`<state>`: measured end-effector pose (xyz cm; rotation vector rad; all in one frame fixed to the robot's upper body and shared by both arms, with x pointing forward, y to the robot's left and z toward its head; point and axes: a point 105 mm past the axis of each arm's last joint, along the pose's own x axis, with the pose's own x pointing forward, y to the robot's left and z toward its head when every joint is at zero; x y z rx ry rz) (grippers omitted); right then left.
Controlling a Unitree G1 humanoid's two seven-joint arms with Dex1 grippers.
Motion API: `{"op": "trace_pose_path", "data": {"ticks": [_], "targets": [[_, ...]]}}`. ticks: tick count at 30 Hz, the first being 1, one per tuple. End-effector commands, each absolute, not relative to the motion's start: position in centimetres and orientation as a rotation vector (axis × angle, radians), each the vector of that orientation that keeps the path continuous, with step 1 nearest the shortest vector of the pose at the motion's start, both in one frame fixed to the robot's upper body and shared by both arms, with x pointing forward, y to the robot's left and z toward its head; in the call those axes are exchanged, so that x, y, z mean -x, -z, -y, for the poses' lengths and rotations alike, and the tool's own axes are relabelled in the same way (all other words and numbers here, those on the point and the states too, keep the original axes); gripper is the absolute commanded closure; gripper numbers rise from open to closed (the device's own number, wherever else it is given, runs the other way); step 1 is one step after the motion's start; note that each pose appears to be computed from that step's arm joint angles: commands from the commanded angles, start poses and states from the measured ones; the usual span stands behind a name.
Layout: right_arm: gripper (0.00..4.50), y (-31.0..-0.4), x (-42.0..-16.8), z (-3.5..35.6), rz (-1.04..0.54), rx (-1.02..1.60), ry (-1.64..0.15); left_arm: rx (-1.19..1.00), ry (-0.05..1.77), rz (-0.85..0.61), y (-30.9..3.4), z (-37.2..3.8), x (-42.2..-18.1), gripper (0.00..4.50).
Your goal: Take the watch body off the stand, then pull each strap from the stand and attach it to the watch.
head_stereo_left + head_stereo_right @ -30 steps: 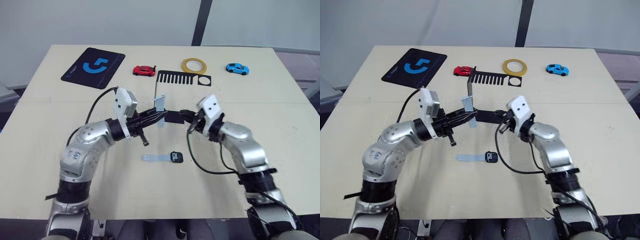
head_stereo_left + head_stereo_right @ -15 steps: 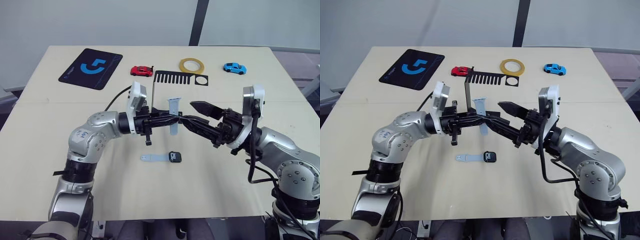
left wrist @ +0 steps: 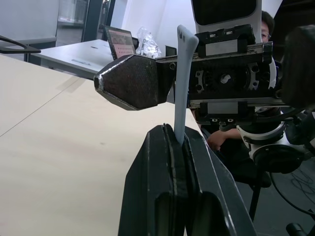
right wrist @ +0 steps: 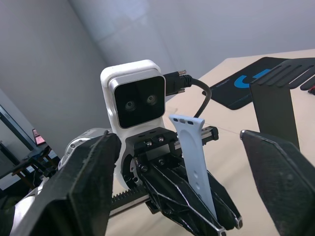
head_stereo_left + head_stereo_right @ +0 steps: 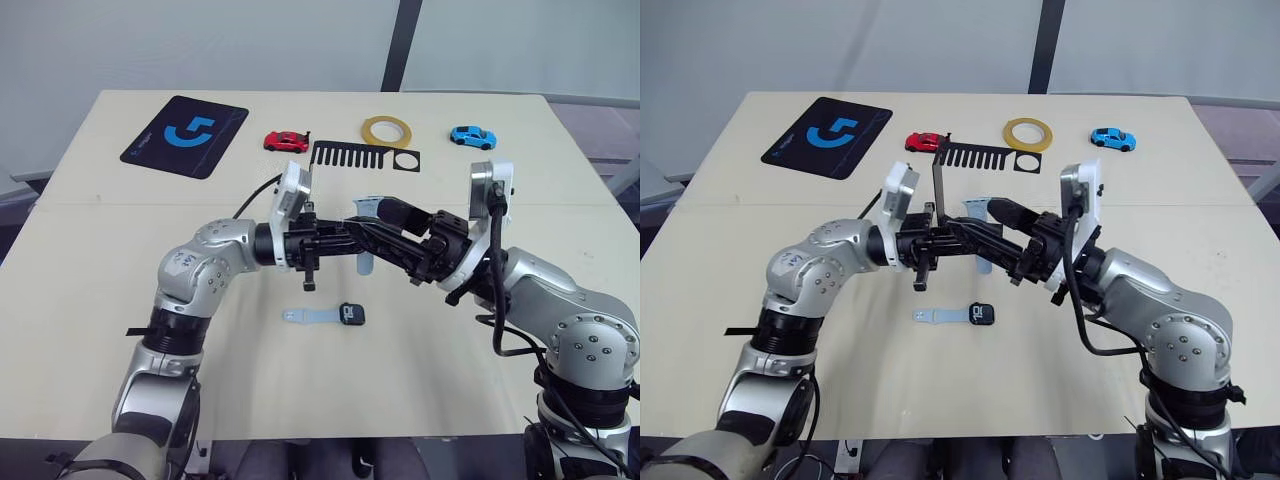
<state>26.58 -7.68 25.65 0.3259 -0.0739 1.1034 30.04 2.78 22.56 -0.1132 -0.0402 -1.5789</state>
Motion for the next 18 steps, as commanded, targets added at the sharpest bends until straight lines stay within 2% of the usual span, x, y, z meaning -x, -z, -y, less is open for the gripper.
{"op": "trace_pose_path", "data": {"ticks": [1, 11, 14, 18], "targets": [[0.87, -26.28, -26.05, 7.54, 0.112, -0.311, -1.126, 0.079, 1.604, 0.097, -23.79, -2.61, -29.78, 4.5], [0.87, -26.47, -26.1, 7.63, 0.124, -0.314, -1.13, 0.073, 1.598, 0.101, -23.91, -2.78, -29.76, 4.5], [1.76, -26.53, -25.95, 7.59, 0.131, -0.317, -1.136, 0.075, 1.595, 0.1, -23.86, -2.79, -29.78, 4.5], [1.76, -26.55, -25.98, 7.61, 0.133, -0.319, -1.134, 0.08, 1.59, 0.101, -23.89, -2.81, -29.85, 4.5]]}}
